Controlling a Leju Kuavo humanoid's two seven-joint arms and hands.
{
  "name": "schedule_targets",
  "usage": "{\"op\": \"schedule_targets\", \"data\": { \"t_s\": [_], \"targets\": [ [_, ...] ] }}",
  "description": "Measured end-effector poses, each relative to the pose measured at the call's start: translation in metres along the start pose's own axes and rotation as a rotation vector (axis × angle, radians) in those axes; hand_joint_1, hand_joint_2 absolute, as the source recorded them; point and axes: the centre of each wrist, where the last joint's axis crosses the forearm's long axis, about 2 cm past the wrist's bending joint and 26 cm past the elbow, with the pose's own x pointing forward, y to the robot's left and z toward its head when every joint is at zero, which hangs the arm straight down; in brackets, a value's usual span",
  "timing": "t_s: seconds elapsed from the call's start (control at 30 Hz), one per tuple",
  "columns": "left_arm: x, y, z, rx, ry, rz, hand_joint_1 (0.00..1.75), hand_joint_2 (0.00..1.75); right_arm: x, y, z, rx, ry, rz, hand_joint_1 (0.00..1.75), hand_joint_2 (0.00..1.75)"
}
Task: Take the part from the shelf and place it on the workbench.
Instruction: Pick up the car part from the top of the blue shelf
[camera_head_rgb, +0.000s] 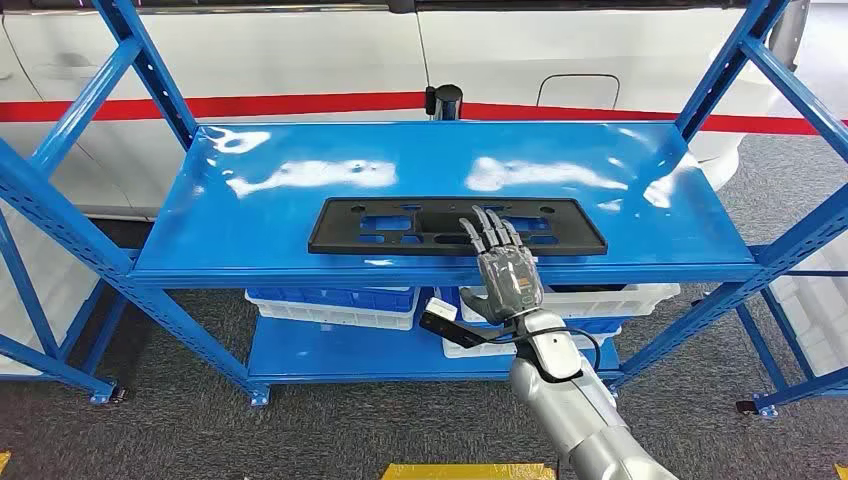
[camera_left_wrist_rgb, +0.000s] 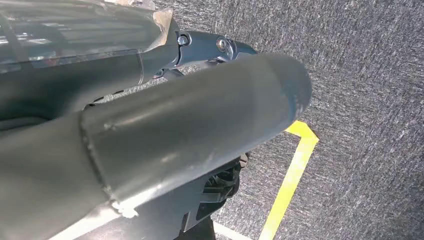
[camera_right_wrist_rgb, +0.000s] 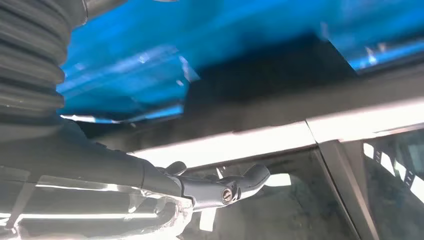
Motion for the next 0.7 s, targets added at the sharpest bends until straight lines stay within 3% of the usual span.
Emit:
{"op": "schedule_targets", "data": {
  "t_s": [0.7],
  "targets": [
    [0.011,0.017,-0.004,-0.075,0.052,-0.05,0.0,0.0,0.023,-0.031,-0.047,-0.071,-0.014,-0.002,0.0,1.75]
  ]
}}
